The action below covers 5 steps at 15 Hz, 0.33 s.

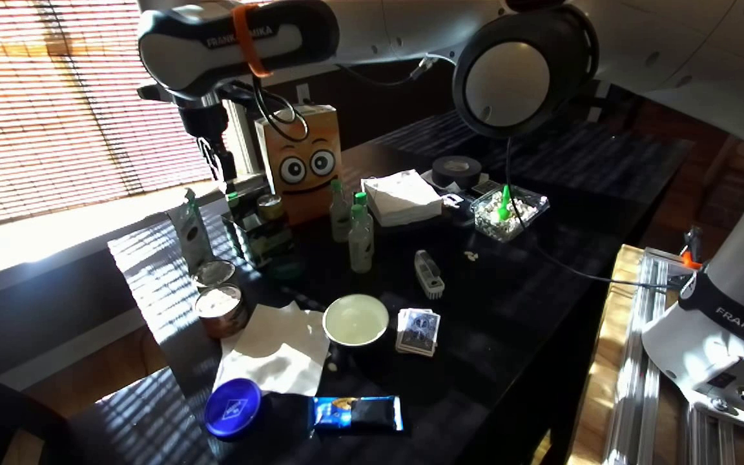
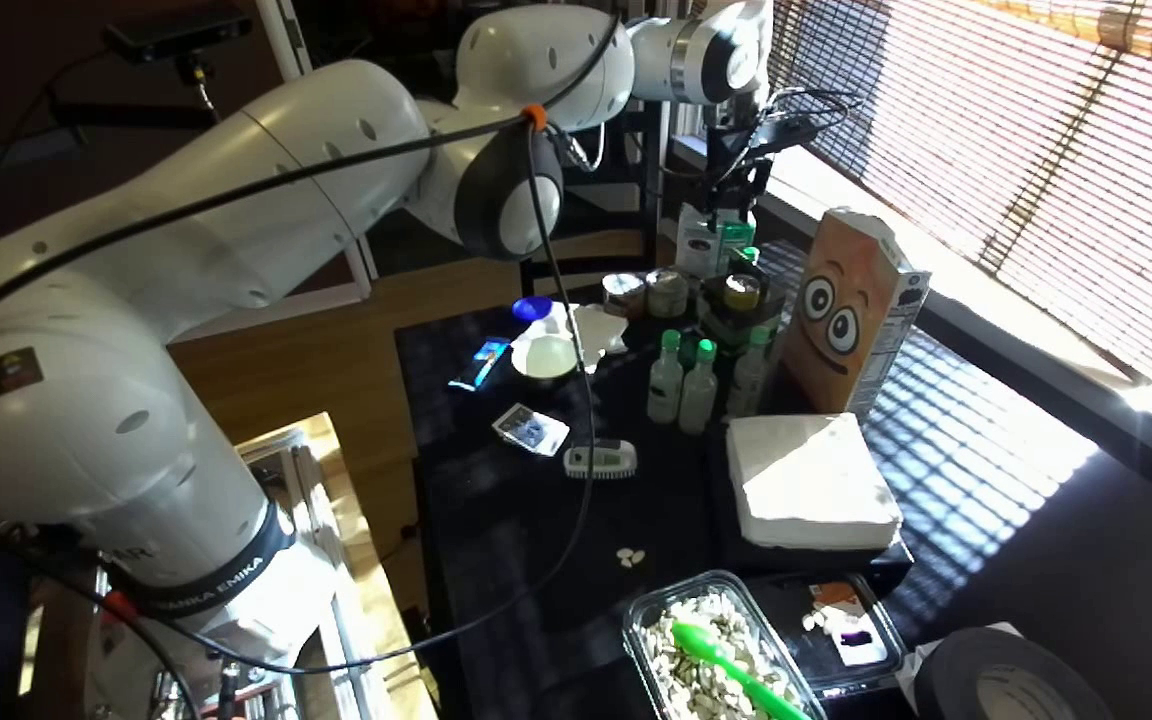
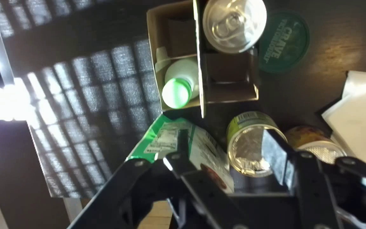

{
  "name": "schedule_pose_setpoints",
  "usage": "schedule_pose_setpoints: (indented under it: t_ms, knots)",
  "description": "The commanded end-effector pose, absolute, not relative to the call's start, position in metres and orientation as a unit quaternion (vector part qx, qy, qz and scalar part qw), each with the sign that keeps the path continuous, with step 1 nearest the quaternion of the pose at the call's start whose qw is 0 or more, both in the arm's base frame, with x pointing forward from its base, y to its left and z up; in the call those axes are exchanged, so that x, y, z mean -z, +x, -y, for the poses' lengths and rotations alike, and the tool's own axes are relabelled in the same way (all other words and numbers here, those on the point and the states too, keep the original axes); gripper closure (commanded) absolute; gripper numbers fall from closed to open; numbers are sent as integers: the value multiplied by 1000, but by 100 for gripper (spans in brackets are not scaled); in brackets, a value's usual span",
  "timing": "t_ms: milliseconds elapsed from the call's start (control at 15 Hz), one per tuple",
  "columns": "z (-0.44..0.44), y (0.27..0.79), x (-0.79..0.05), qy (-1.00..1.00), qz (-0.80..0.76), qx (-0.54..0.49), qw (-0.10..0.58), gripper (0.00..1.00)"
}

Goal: Move the caddy backwards slightly

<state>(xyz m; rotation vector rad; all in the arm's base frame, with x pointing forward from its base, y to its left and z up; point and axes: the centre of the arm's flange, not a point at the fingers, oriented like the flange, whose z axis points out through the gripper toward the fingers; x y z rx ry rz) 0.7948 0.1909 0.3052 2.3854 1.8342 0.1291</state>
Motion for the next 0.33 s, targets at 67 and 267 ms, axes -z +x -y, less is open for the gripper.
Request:
schedule_pose_setpoints:
  t_ms: [67, 267]
  knots:
    - [-201, 765, -368, 781, -620, -60, 38, 0]
    - [-206, 786, -374, 770, -632, -70, 56, 4]
